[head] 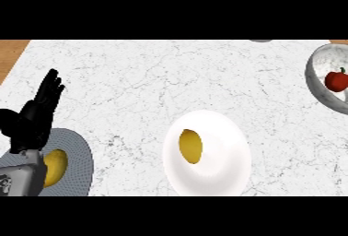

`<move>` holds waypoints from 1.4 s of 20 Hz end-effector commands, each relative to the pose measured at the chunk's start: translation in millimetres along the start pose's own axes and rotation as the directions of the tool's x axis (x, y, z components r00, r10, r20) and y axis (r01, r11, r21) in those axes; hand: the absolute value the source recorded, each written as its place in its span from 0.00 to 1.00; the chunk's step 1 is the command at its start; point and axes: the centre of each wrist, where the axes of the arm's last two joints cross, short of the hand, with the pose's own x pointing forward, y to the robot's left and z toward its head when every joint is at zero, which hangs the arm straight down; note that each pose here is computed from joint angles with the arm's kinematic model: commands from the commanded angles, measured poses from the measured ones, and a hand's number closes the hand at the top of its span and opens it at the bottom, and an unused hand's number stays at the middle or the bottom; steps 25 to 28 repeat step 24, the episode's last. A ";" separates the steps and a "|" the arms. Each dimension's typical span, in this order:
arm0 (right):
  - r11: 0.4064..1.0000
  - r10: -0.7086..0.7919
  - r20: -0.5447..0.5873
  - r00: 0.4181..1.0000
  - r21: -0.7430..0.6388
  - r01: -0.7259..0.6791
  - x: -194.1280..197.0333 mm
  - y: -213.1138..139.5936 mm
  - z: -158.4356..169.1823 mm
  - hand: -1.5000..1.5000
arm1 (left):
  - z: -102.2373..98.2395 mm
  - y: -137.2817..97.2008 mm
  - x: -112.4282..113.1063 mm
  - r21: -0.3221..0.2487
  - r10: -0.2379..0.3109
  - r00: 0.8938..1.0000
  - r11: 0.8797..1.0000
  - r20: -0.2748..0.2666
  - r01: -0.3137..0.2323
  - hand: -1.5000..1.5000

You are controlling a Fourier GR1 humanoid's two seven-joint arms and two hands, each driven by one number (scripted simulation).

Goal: Pick the bell pepper from the plate and place it in the bowl

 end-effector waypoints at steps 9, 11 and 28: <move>0.910 -0.403 0.028 0.915 -0.099 0.404 -89.9 -107.9 5.6 0.00 | 6.9 13.7 1.0 -0.005 -0.010 1.000 1.000 -0.008 0.010 0.50; 0.913 -0.391 0.029 0.920 -0.111 0.392 -116.3 -117.1 15.1 0.00 | 19.4 16.6 -5.0 0.027 0.005 1.000 1.000 -0.021 -0.004 0.50; 0.837 -0.545 0.109 0.831 0.015 0.547 -167.7 -187.5 45.8 0.00 | 0.4 20.7 11.5 0.022 -0.001 1.000 1.000 -0.010 0.002 0.50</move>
